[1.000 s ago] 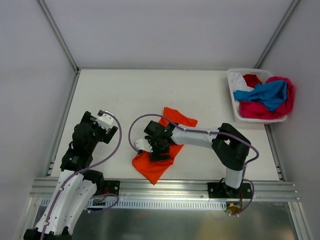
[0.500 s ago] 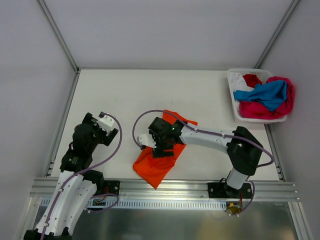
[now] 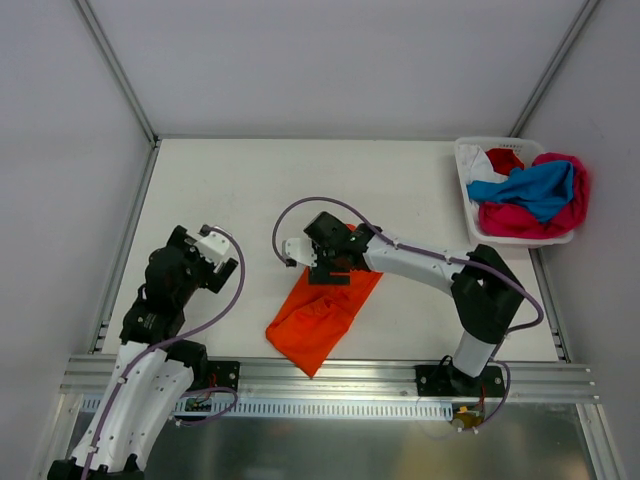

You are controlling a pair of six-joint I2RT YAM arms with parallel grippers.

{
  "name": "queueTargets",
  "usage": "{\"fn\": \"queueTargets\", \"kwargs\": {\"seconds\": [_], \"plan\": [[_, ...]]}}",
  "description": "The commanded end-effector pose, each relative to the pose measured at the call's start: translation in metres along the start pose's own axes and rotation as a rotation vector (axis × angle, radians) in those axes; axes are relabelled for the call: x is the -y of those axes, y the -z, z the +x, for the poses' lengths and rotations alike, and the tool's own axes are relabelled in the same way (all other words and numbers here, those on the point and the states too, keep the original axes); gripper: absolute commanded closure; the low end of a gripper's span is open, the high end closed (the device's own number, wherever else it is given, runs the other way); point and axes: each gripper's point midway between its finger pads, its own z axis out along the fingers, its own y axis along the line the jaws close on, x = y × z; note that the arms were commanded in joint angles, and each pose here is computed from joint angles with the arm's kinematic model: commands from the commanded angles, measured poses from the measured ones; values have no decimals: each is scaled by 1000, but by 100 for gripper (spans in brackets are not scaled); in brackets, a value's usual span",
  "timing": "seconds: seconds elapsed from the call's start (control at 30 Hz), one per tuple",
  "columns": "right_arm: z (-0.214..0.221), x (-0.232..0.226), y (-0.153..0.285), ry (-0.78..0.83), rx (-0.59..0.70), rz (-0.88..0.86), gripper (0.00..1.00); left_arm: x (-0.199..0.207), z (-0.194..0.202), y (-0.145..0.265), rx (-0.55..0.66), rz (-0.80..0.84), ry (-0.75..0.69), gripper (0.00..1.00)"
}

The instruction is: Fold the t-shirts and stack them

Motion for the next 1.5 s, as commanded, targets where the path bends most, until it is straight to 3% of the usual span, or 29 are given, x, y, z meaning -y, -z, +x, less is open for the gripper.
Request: {"fn": "queueTargets", "kwargs": {"seconds": [0.0,0.13,0.27,0.43,0.53,0.73,0.83,1.07,1.47], "plan": [[6,26,1,-48,-25,135,16,12,-15,8,84,78,-1,1],[23,67,18,-215,-23,248,16,55,-40,35,248,323,-63,1],[64,91,16,-341,-99,244,16,76,-37,32,156,500,-50,1],[95,61,-15,-288,-213,194,16,55,-29,17,97,384,-89,1],[109,65,-40,-212,-274,228,16,20,-31,8,79,191,-75,1],[94,57,-60,-220,-232,133,16,-32,-37,17,73,-89,-45,1],[89,66,-69,-135,-242,188,16,-47,-39,25,79,-170,-49,1],[68,125,-109,51,-204,449,17,-53,-42,31,96,-210,-41,1],[-17,148,-113,99,79,463,18,-28,-35,15,92,-92,-1,1]]}}
